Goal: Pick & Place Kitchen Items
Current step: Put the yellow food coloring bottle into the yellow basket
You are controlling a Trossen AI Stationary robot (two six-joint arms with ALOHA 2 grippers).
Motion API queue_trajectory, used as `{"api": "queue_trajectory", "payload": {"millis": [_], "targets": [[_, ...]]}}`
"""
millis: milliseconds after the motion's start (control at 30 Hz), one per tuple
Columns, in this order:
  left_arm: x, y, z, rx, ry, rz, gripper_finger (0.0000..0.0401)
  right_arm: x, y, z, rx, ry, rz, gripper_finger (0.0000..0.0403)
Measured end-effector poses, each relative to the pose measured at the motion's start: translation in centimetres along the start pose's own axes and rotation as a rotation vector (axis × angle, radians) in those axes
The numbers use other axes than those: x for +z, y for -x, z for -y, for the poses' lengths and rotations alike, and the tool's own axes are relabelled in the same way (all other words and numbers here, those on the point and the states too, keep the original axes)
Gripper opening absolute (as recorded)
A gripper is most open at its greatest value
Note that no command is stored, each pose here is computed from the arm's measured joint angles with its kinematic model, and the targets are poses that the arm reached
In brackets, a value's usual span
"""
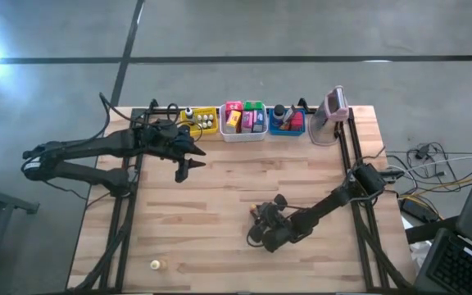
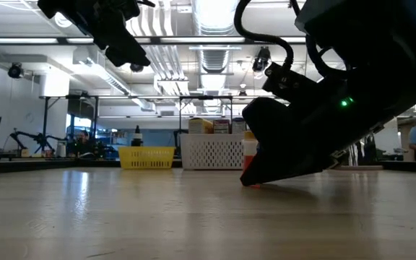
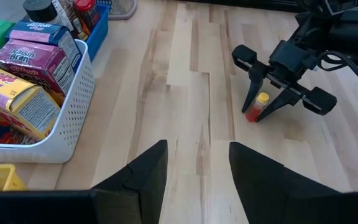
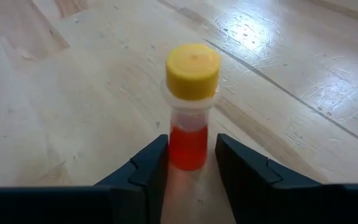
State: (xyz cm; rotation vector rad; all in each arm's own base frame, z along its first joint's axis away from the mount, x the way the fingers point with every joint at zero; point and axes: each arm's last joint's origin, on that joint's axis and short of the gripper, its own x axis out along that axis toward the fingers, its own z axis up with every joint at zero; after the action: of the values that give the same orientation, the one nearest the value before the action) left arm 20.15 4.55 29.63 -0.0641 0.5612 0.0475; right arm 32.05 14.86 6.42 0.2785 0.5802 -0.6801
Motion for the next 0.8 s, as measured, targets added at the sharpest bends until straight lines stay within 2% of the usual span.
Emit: {"api": "queue_trajectory", "payload": {"millis": [333, 467, 633, 800], "targets": [[0.0, 0.0, 0.0, 0.0, 0.008, -0.001, 0.0177, 0.0, 0.0, 0.0, 0.002, 0.006, 0.003, 0.0072], [0.0, 0.0, 0.0, 0.0, 0.038, -0.001, 0.0177, 0.7, 0.4, -0.1, 0.027, 0.008, -0.01, 0.0064], [-0.3, -0.1, 0.0, -0.016, 0.089, -0.031, 0.0177, 3.3, 1.4, 0.0, 0.174, 0.102, -0.151, 0.0071], [-0.9, -1.2, 0.1, -0.093, 0.114, -0.109, 0.0177, 7.3, 2.7, 1.1, 0.344, 0.176, -0.266, 0.0066]]}}
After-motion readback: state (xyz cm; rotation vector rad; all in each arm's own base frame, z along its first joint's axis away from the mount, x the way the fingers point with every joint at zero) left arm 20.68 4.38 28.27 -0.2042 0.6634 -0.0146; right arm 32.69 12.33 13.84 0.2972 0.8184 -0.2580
